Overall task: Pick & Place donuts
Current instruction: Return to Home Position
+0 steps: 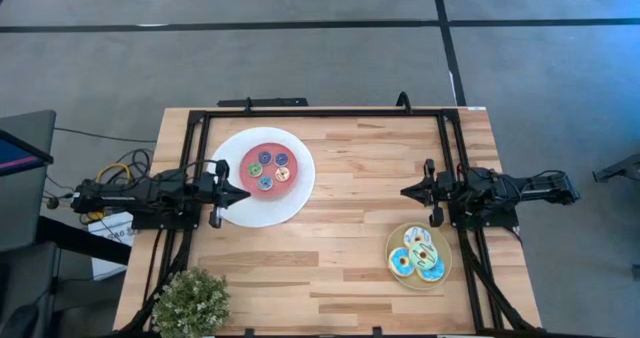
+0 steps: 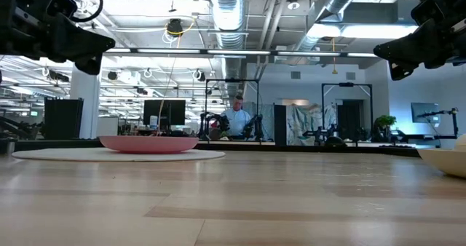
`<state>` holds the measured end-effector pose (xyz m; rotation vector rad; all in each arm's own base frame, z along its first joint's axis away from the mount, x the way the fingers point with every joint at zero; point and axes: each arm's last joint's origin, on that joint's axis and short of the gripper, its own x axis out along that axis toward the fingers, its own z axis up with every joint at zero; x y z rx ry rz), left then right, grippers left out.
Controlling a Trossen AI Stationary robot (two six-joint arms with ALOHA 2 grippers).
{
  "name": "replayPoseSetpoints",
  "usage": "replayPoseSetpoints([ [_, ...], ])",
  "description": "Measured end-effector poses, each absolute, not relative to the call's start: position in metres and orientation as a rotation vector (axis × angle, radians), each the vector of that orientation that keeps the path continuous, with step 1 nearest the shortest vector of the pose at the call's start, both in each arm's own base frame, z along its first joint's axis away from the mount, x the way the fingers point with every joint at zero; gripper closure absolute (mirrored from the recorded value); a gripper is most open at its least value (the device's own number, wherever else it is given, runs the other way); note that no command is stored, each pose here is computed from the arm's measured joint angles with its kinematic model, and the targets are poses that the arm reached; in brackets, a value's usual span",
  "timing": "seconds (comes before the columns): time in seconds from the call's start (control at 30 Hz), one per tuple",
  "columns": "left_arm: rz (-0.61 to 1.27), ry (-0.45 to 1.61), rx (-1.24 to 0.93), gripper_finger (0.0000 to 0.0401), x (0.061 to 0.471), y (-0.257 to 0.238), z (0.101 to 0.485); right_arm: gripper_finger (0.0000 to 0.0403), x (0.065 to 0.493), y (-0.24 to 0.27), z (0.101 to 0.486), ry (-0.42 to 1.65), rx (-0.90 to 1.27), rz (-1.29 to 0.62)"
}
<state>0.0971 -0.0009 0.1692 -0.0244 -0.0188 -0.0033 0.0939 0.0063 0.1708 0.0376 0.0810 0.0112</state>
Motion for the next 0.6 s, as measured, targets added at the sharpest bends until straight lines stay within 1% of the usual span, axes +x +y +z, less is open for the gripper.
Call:
replayPoseSetpoints([
  [0.6,-0.002,-0.019,-0.043,0.0401,0.0971,-0.0009,0.1693,0.0397,0.0939,0.0063,0.1708,0.081,0.038,0.011],
])
